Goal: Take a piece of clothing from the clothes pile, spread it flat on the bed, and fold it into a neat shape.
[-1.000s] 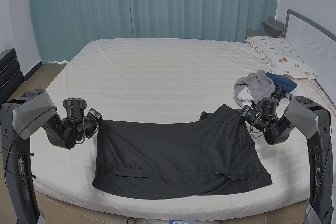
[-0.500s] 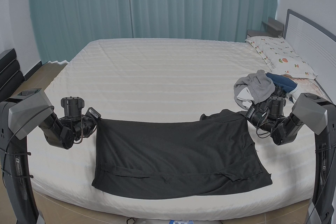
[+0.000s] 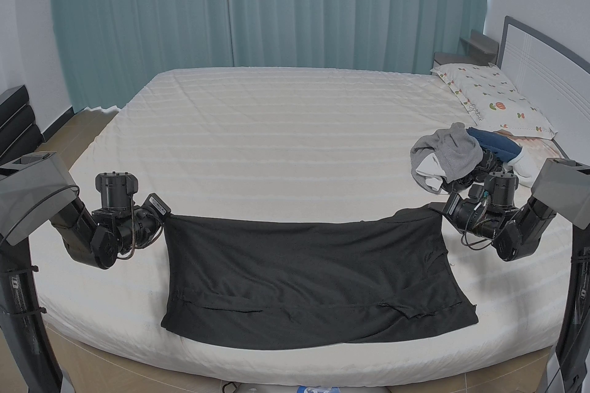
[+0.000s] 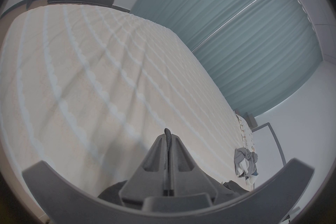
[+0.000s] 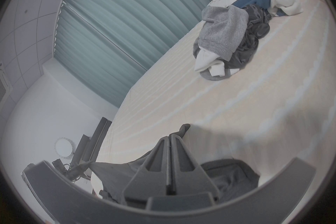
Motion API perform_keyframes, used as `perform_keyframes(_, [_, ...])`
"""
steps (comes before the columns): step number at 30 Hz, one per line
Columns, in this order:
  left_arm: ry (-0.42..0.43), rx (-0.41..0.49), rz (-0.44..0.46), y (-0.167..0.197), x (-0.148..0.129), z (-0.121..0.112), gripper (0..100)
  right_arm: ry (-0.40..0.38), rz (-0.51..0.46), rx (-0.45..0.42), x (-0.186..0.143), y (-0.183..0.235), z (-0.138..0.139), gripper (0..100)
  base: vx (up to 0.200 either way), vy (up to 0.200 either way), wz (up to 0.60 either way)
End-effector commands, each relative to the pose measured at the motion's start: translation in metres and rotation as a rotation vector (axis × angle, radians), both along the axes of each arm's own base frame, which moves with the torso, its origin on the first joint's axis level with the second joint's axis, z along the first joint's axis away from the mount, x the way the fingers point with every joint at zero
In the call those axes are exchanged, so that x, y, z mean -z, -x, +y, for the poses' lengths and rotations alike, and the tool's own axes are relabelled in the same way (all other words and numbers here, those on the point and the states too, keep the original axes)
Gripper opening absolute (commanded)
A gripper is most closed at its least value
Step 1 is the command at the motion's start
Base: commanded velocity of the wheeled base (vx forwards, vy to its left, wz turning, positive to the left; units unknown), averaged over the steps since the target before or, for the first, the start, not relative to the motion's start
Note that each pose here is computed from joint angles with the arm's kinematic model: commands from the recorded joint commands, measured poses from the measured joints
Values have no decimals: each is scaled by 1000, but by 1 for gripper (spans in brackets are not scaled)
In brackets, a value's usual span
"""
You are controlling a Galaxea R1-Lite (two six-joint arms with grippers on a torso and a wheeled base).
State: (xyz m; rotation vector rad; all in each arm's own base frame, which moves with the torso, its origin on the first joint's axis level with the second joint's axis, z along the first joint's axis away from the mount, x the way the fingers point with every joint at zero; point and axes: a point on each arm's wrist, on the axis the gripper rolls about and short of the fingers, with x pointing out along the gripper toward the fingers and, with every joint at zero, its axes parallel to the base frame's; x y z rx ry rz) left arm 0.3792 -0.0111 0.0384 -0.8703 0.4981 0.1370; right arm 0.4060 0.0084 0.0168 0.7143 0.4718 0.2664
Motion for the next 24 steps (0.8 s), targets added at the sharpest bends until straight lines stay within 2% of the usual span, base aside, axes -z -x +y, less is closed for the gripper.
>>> perform_keyframes(1, [-24, 22, 28, 17, -1, -3, 0, -3, 20, -17, -10, 25, -6, 0, 0, 0, 0])
perform_keyframes(5, [-64, 56, 96, 33, 13, -5, 0, 58, 78, -30, 7, 42, -13, 0, 0, 0, 0])
perform_keyframes(12, [-102, 96, 160, 58, 31, -9, 0, 150, 164, -79, 33, 69, -17, 0, 0, 0, 0])
perform_keyframes(16, [-157, 153, 203, 76, 50, -14, 0, 203, 211, -115, 54, 79, -16, 0, 0, 0, 0])
perform_keyframes(24, [-163, 187, 220, 87, 65, -22, 0, 213, 214, -122, 63, 83, -13, 0, 0, 0, 0])
